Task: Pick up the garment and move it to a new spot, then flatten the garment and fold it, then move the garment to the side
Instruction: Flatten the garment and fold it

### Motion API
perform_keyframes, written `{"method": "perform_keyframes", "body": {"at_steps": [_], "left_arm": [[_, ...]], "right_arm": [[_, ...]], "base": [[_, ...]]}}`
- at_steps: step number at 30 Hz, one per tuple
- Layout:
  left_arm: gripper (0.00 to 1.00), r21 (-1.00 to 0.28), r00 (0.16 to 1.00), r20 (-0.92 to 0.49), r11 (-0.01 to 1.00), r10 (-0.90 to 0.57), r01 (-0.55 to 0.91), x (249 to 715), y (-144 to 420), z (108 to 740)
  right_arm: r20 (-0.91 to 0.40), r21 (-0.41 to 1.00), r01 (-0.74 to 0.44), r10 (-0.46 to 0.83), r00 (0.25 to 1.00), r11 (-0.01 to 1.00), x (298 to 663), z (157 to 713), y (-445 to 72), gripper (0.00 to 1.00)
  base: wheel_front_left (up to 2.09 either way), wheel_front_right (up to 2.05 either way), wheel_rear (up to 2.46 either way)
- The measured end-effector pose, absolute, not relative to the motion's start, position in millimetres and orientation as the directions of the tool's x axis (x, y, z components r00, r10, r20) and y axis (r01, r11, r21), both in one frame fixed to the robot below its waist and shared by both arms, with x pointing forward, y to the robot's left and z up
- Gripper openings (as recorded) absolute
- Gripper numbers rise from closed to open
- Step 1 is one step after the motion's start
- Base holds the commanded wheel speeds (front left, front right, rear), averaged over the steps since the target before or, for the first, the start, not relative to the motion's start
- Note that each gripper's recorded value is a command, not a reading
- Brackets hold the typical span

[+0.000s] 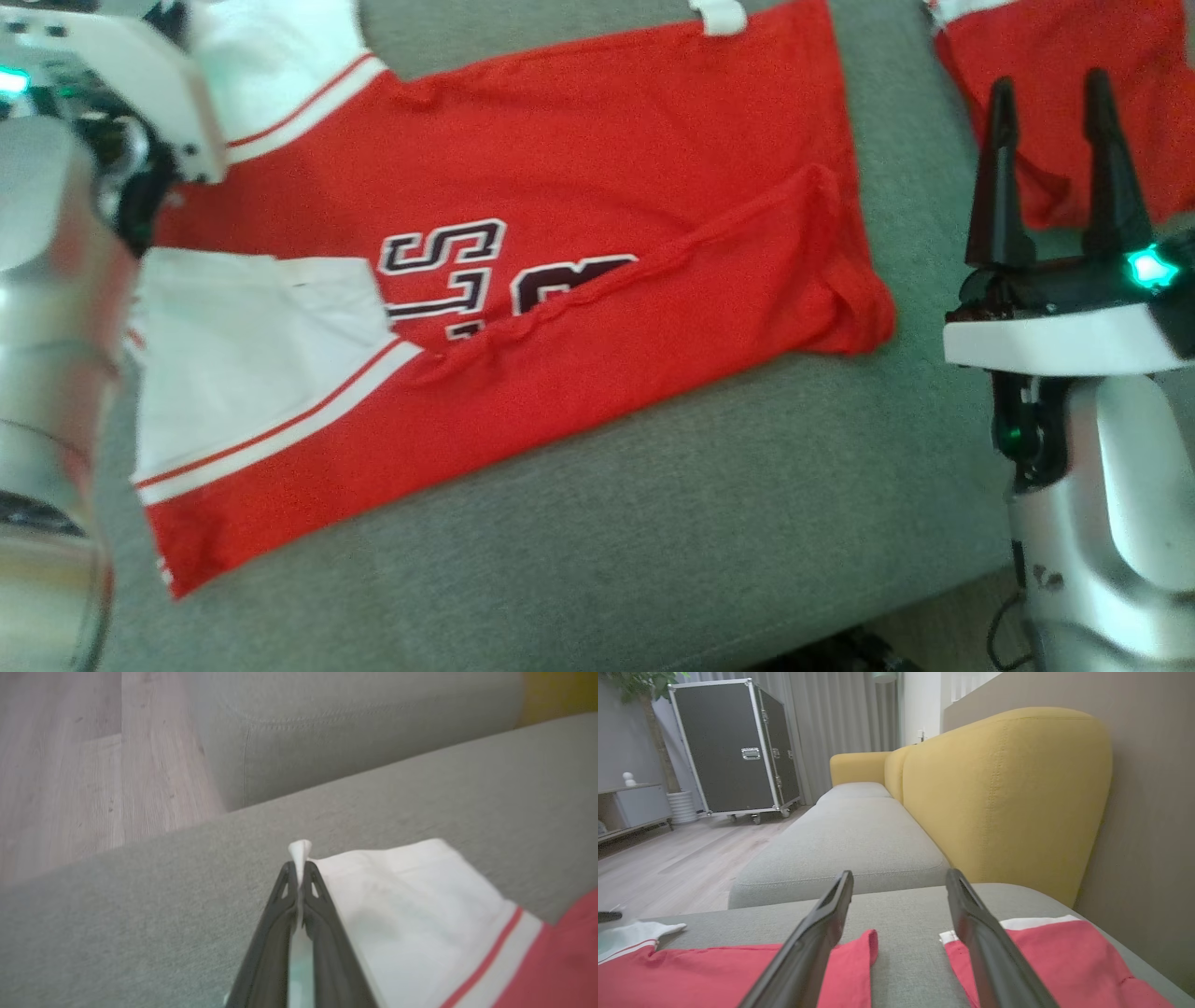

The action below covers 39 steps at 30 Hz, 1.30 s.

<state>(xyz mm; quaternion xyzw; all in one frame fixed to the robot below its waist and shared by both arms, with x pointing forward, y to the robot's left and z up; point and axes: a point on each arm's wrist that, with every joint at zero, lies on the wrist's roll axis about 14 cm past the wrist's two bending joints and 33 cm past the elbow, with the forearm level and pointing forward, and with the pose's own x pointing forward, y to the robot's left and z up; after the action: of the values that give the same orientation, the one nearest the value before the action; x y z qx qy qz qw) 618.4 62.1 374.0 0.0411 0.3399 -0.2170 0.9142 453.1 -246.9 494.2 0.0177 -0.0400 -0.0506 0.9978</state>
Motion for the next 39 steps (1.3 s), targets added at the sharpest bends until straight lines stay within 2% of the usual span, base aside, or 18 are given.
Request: {"method": "perform_keyframes", "body": {"at_steps": [6, 10, 15, 24, 29, 38, 39], "left_arm": [[0.0, -0.079, 0.795, -0.415, 0.887, -0.443, 0.454, 619.5, 49.8, 438.3], [0.0, -0.057, 0.822, -0.334, 0.88, -0.462, 0.471, 605.9, 53.9, 461.0], [0.0, -0.031, 0.832, -0.282, 0.872, -0.477, 0.489, 585.6, 62.1, 475.4], [0.0, -0.019, 0.824, -0.267, 0.858, -0.5, 0.514, 562.8, 68.7, 476.4], [0.0, -0.037, 0.821, -0.276, 0.859, -0.5, 0.511, 562.4, 72.4, 467.8], [0.0, -0.044, 0.808, -0.308, 0.856, -0.502, 0.515, 563.5, 74.7, 448.9], [0.0, -0.046, 0.808, -0.311, 0.857, -0.5, 0.513, 563.5, 75.6, 447.1]], "right_arm": [[0.027, 0.013, -0.014, 0.014, 1.0, 1.0, 475.9, 487.4, -223.2, 1.0], [-0.08, -0.019, -0.089, 0.088, 0.993, 0.996, 497.3, 473.8, -213.5, 1.0], [-0.248, -0.007, -0.108, 0.103, 0.963, 0.994, 516.0, 441.7, -213.7, 1.0], [-0.471, -0.069, -0.145, 0.096, 0.877, 0.987, 540.8, 394.4, -215.3, 1.0], [-0.571, -0.1, -0.174, 0.086, 0.816, 0.98, 539.8, 365.0, -214.8, 1.0], [-0.585, -0.115, -0.177, 0.077, 0.807, 0.977, 559.7, 356.4, -215.3, 1.0], [-0.587, -0.118, -0.181, 0.079, 0.806, 0.976, 561.1, 355.8, -214.5, 0.72]], "base": [[0.0, 0.0, 0.0], [0.0, 0.0, 0.0], [0.0, 0.0, 0.0], [0.0, 0.0, 0.0], [0.0, 0.0, 0.0], [0.0, 0.0, 0.0], [0.0, 0.0, 0.0]]}}
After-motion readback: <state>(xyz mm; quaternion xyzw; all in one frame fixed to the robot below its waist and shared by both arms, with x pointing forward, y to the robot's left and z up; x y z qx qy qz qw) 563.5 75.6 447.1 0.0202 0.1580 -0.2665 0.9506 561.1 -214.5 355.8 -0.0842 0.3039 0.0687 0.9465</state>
